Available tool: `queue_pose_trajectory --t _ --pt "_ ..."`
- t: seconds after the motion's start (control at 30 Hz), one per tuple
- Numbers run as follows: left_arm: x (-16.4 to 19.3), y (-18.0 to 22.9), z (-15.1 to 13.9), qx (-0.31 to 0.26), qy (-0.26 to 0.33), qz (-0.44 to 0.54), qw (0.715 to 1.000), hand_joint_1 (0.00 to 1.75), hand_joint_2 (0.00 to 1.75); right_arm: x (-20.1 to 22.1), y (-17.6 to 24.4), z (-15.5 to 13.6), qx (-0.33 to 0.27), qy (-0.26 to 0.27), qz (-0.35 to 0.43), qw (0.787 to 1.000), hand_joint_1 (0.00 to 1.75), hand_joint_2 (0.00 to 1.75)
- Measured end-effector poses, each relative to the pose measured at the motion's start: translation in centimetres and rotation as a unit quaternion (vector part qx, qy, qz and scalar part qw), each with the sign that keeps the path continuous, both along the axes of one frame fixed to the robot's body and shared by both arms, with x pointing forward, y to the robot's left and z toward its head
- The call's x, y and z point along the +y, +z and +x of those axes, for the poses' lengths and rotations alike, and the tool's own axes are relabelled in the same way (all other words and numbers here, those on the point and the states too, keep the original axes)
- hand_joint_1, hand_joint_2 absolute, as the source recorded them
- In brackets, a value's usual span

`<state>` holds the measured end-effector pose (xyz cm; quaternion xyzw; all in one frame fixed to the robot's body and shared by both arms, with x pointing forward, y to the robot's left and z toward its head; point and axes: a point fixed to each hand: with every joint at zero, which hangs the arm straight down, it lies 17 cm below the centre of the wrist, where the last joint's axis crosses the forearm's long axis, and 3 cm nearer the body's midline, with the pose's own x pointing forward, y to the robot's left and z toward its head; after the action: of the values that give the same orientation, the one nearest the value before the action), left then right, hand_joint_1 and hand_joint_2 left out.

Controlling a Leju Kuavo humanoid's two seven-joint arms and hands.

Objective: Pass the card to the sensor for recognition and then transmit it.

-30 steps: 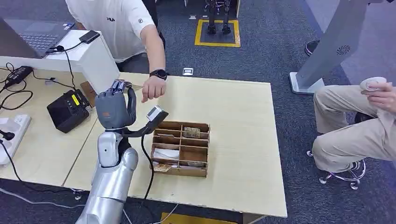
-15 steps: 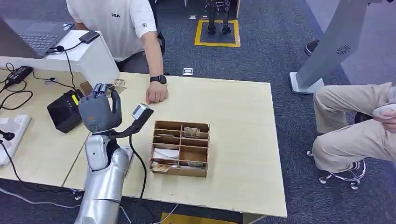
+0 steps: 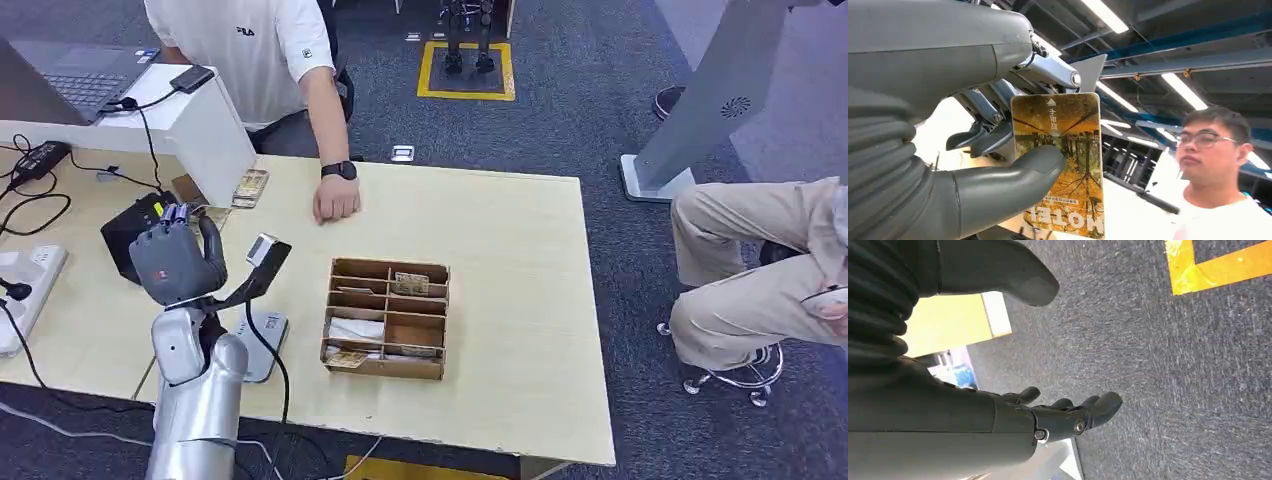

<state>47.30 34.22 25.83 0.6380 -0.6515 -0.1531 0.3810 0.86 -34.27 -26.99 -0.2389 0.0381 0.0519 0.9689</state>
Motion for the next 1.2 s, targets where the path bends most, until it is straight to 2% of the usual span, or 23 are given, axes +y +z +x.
queue_pose_trajectory --t 0.23,0.53,1.2 --pt "2.7 -3.2 -1.4 0.037 0.035 -0.005 0.999 1.75 1.75 0.0 0.0 0.0 0.0 -0.002 -0.001 1.0 0.0 1.75" --pt "4.3 -5.5 -2.2 0.063 0.057 -0.011 0.996 1.75 1.75 0.1 0.1 -0.1 0.0 -0.007 -0.001 1.0 0.0 1.75" --pt "7.5 -16.2 -4.1 0.189 0.107 -0.059 0.974 1.75 1.75 -0.4 0.3 -0.3 0.0 -0.016 -0.008 1.0 0.0 1.75"
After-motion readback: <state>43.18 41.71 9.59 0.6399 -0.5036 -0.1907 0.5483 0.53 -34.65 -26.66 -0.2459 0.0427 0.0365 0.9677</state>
